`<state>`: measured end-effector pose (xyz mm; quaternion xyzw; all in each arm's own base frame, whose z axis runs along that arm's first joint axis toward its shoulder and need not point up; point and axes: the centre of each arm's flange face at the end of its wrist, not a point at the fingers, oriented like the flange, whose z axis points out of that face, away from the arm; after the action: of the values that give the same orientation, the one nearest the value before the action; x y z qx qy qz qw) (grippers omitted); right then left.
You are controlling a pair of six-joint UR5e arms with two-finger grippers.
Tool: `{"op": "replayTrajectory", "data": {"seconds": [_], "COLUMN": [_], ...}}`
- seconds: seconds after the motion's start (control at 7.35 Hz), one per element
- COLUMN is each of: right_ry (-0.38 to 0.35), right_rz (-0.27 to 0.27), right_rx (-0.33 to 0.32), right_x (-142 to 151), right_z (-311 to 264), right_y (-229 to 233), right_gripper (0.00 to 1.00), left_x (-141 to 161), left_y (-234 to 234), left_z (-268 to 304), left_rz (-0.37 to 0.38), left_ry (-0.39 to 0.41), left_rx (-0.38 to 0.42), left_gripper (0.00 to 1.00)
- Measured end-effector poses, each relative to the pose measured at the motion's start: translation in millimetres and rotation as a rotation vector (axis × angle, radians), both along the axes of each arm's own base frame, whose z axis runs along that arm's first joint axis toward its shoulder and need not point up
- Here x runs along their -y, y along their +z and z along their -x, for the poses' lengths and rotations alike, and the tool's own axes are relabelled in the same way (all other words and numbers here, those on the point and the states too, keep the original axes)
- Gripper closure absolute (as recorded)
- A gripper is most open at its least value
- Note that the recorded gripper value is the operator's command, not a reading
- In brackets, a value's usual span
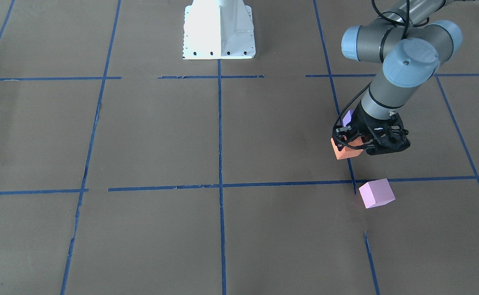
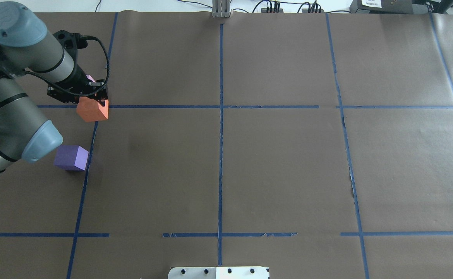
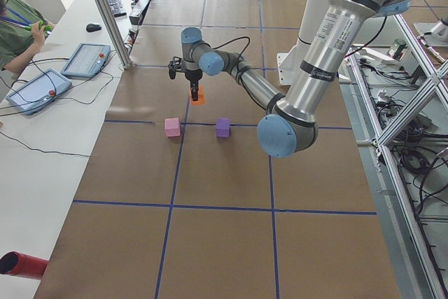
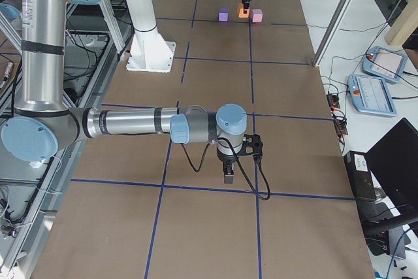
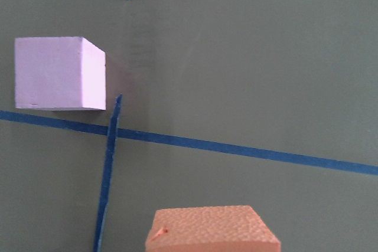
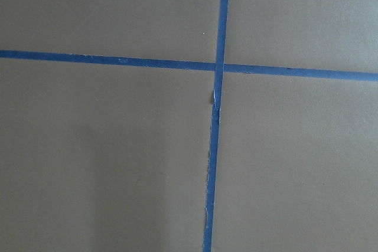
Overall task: Arrange blocks in a line
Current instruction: 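Carry the orange cube with the left gripper between the pink and purple cubes, then lower the orange cube onto the table and open the left gripper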
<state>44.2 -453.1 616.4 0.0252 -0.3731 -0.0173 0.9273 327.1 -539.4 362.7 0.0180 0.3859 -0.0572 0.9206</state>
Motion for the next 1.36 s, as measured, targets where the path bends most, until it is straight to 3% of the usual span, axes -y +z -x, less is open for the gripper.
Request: {"op": "replayTrajectory", "data": {"seconds": [0.27,1.36], "right_ry": [0.0,0.0], "right_rz": [0.0,0.0], "right_rx": [0.0,0.0], "right_x": [0.0,0.0], "right_z": [0.0,0.0], "right_y": [0.0,0.0], "right_gripper": [0.0,0.0], "left_x": [-9.3,-0.1], "left_y": [37.1,104.8], "left_z": [10.0,-1.1], "left_rz": [-0.017,-0.027], "left_ry": [0.008,0.011], "left_rx": [-0.005,-0.005], "left_gripper": [1.0,1.0]}}
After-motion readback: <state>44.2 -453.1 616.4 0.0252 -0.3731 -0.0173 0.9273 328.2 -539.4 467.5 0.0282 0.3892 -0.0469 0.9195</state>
